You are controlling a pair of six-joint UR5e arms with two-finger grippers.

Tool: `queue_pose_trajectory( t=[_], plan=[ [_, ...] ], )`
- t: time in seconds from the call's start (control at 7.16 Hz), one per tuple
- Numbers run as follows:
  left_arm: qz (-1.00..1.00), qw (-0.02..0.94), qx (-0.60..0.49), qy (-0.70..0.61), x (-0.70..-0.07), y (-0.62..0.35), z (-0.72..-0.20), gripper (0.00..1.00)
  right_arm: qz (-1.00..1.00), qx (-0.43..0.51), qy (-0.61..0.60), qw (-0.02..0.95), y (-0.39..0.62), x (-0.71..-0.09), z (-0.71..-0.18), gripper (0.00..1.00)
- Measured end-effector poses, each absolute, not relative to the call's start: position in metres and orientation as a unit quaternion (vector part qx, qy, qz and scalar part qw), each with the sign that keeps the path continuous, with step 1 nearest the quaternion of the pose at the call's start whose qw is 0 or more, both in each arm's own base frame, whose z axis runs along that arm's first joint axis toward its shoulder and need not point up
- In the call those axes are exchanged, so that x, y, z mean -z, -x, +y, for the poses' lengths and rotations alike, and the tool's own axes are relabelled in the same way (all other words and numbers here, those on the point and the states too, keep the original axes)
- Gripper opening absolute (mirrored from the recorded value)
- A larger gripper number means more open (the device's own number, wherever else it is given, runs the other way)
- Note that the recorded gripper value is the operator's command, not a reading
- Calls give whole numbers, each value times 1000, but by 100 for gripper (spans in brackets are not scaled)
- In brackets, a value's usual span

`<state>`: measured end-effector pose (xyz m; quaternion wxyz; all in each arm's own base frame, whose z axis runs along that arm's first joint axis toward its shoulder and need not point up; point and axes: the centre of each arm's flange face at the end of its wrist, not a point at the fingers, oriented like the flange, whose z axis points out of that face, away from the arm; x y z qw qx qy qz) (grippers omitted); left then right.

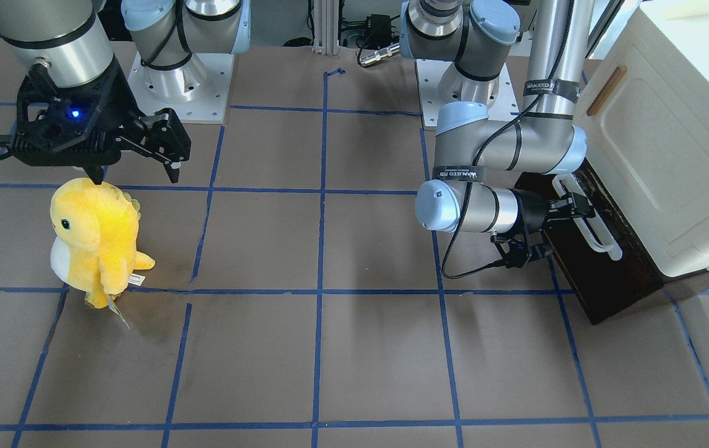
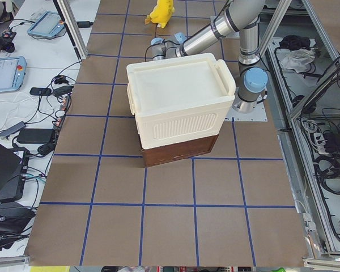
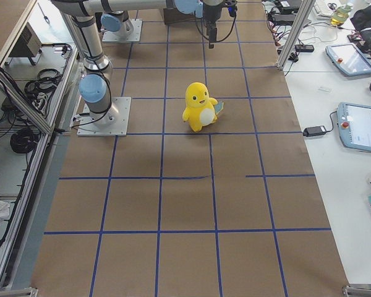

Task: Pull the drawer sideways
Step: 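Hold the handle with the left gripper, tightening the grip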

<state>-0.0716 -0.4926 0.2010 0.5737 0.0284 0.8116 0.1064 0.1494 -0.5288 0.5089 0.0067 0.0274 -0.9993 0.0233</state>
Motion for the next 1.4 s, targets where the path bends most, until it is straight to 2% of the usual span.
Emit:
queue_pose_trajectory(
  t=[0.7,1.4],
  plan=[
    [811,574,-107,-29,-200,71,-493,42,-999,-23,-27,7,-149,-509,-529,100],
    [811,575,-106,-29,-201,71,-493,35,-999,-23,-27,7,-149,-509,-529,100]
  ],
)
